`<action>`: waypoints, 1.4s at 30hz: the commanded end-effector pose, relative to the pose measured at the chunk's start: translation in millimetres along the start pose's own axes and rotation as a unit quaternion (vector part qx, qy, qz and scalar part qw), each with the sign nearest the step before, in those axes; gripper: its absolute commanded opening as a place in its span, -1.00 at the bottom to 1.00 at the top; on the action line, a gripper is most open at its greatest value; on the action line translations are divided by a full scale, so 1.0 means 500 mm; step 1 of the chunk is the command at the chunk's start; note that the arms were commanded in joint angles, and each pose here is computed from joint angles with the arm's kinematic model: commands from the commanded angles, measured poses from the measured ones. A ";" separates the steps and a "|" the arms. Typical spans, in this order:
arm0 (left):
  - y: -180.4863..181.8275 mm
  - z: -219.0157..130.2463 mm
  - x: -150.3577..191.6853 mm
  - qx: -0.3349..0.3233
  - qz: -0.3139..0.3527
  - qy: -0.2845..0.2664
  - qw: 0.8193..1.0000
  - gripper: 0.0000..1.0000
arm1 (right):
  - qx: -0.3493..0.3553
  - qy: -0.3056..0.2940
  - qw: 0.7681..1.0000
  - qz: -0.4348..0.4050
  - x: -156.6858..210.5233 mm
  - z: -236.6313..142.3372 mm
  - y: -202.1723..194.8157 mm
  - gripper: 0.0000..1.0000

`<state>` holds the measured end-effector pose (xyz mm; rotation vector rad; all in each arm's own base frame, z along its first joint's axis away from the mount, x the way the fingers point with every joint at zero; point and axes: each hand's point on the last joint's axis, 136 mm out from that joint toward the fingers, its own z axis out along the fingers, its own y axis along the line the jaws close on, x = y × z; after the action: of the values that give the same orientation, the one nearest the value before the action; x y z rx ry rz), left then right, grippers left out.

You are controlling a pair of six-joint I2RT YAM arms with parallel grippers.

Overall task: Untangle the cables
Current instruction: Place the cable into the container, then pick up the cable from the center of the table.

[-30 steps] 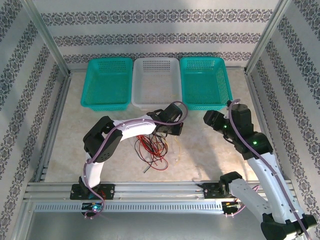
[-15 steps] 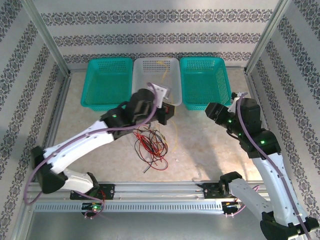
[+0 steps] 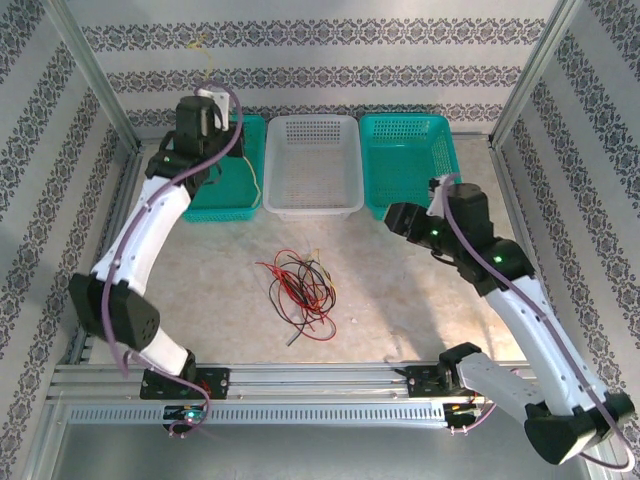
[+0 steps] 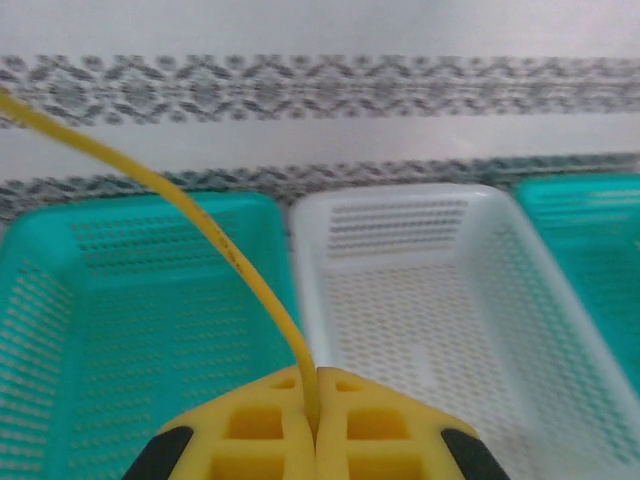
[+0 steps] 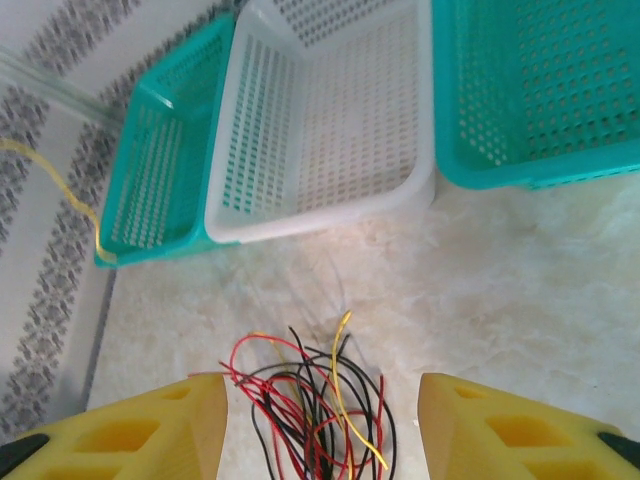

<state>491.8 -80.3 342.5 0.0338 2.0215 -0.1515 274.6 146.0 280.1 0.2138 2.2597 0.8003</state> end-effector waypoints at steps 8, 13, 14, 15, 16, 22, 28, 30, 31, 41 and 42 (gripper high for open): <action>0.155 0.145 0.015 -0.052 0.038 0.051 0.997 -1.00 | -0.037 0.022 0.998 -0.039 0.001 0.067 0.060 0.04; 0.183 0.215 0.066 -0.077 0.035 0.076 0.994 -1.00 | -0.034 0.027 0.999 -0.025 0.020 0.071 0.049 0.02; 0.193 0.226 0.074 -0.089 0.030 0.077 0.993 -1.00 | -0.035 0.026 0.999 -0.023 0.020 0.069 0.049 0.03; 0.201 0.238 0.084 -0.096 0.025 0.078 0.992 -1.00 | -0.034 0.025 0.999 -0.023 0.019 0.066 0.049 0.03; 0.207 0.249 0.093 -0.100 0.021 0.081 0.992 -0.79 | -0.032 0.024 0.999 -0.023 0.019 0.063 0.048 0.03; 0.208 0.248 0.120 -0.105 -0.030 0.093 0.990 0.44 | -0.022 0.011 0.999 -0.025 0.007 0.046 0.049 0.05; 0.169 0.147 0.083 -0.072 -0.095 0.058 0.991 0.45 | -0.013 0.027 0.999 -0.046 0.023 0.071 0.060 0.06; 0.151 0.103 0.079 -0.056 -0.125 0.055 0.989 0.41 | -0.002 0.044 0.997 -0.062 0.042 0.091 0.063 0.06; 0.137 0.081 0.080 -0.040 -0.140 0.052 0.988 0.40 | 0.003 0.056 0.996 -0.070 0.054 0.104 0.065 0.07; -0.047 -0.106 0.160 0.197 -0.273 0.051 0.940 0.22 | 0.070 0.185 0.970 -0.140 0.213 0.238 0.024 0.08; -0.067 -0.109 0.185 0.207 -0.274 0.070 0.936 0.19 | 0.079 0.199 0.966 -0.142 0.231 0.251 0.013 0.08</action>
<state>415.2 -70.3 302.6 -0.2739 2.0046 -0.6951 277.5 254.4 169.7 -0.1674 2.6001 0.6355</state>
